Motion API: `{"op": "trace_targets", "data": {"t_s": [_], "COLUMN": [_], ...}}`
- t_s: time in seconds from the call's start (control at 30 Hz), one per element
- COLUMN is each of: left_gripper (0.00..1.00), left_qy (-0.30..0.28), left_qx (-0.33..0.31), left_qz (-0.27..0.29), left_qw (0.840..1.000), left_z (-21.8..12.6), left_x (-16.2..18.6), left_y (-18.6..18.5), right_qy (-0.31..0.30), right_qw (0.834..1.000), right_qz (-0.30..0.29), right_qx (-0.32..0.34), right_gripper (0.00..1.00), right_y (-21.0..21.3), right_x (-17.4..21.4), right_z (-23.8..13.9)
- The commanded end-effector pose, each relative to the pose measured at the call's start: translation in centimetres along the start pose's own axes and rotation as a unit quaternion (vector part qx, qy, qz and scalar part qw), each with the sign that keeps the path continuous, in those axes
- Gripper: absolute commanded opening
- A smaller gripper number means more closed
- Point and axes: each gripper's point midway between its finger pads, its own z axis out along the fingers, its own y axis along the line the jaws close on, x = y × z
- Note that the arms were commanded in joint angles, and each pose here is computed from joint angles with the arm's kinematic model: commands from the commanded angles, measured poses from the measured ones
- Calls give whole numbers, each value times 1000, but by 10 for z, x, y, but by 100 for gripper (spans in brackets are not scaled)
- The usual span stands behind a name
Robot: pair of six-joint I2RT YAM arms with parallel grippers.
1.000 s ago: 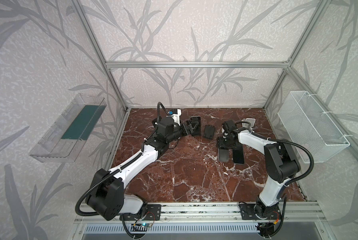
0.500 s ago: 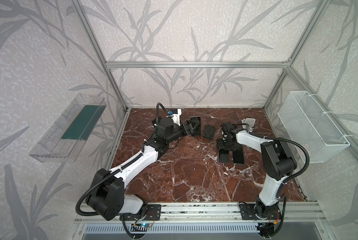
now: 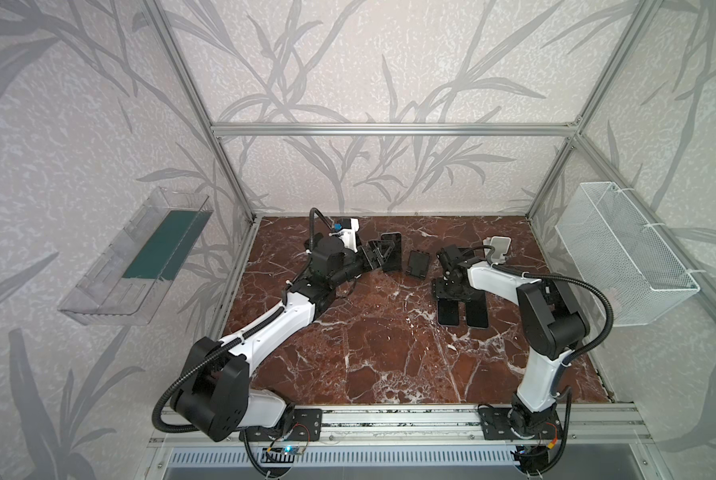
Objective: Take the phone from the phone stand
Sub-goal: 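Lower the purple-edged phone flat onto the table beside the loose phones, then open the right gripper and raise it off the purple-edged phone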
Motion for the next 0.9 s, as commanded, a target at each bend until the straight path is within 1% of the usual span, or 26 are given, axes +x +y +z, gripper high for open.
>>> {"op": "trace_targets", "data": {"t_s": [0.0,0.13,0.33,0.43,0.6,0.7,0.77,0.87], "left_gripper": [78,79,79,79,79,79,80,80], "left_qy": [-49,-79,-87,-86,-95,-106,-112,-121], "left_qx": [-5,-21,-13,-10,-15,-26,-32,-35], "left_qz": [-3,-3,-6,-9,11,29,39,48], "left_qw": [999,997,996,996,995,994,992,991], "left_z": [-16,-27,-32,-32,-38,-44,-47,-52], "left_x": [-20,-28,-32,-33,-38,-43,-45,-51], "left_y": [-4,1,-4,-5,-8,-9,-8,-9], "right_qy": [29,34,40,40,31,27,23,-9], "right_qw": [999,998,998,998,999,999,999,1000], "right_qz": [7,13,19,11,-2,-17,-25,-27], "right_qx": [34,45,50,56,44,20,16,-1], "right_gripper": [78,78,79,78,78,83,86,91], "right_y": [-7,-8,-12,-15,-14,-5,-2,3], "right_x": [25,32,40,41,41,36,31,19], "right_z": [19,23,29,27,15,4,-5,-26]}}
